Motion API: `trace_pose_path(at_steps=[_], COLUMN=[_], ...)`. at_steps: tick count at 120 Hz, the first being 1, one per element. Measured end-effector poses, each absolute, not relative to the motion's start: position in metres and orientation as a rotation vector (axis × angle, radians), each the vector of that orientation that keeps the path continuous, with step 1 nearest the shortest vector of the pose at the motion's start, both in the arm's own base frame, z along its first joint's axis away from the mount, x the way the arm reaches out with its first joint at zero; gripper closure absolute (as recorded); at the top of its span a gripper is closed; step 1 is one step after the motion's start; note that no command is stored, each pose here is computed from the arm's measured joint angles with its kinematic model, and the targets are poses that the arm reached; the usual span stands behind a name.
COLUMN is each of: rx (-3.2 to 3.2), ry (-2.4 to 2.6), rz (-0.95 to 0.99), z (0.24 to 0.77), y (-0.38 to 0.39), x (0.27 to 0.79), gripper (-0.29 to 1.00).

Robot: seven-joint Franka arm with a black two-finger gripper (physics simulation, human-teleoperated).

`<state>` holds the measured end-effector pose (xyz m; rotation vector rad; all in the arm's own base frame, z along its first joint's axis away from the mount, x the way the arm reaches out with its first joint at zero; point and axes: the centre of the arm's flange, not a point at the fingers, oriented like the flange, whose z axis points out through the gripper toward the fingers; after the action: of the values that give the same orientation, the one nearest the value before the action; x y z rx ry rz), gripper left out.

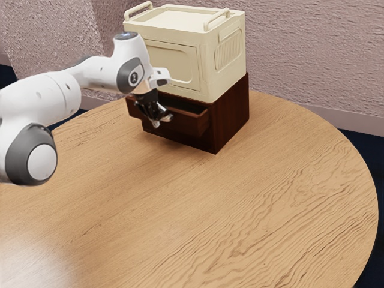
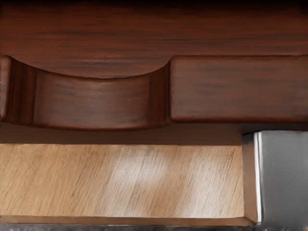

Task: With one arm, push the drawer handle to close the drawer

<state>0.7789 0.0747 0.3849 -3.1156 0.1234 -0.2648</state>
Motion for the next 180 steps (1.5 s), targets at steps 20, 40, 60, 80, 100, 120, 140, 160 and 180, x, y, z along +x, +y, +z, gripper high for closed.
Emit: trace_pose_path(at_steps=[20, 40, 60, 80, 100, 120, 140, 160, 180], rx=[-3.111, -3.106, -3.103, -3.096, -3.087, -3.082, -3.077, -3.067, -3.056], ry=[0.127, 0.131, 0.13, 0.125, 0.115, 0.106, 0.104, 0.1, 0.098], rz=[-0.306, -0.35, -0.379, -0.415, -0.443, -0.458, -0.481, -0.518, -0.563], z=[0.389, 0.393, 0.391, 0.394, 0.399, 0.399, 0.396, 0.393, 0.391], y=[0.072, 0.069, 0.068, 0.07, 0.074, 0.079, 0.079, 0.08, 0.08], x=[0.782, 0.787, 0.792, 0.795, 0.797, 0.798, 0.801, 0.804, 0.807], gripper=[0.79, 0.79, 0.79, 0.79, 0.79, 0.79, 0.79, 0.79, 0.79])
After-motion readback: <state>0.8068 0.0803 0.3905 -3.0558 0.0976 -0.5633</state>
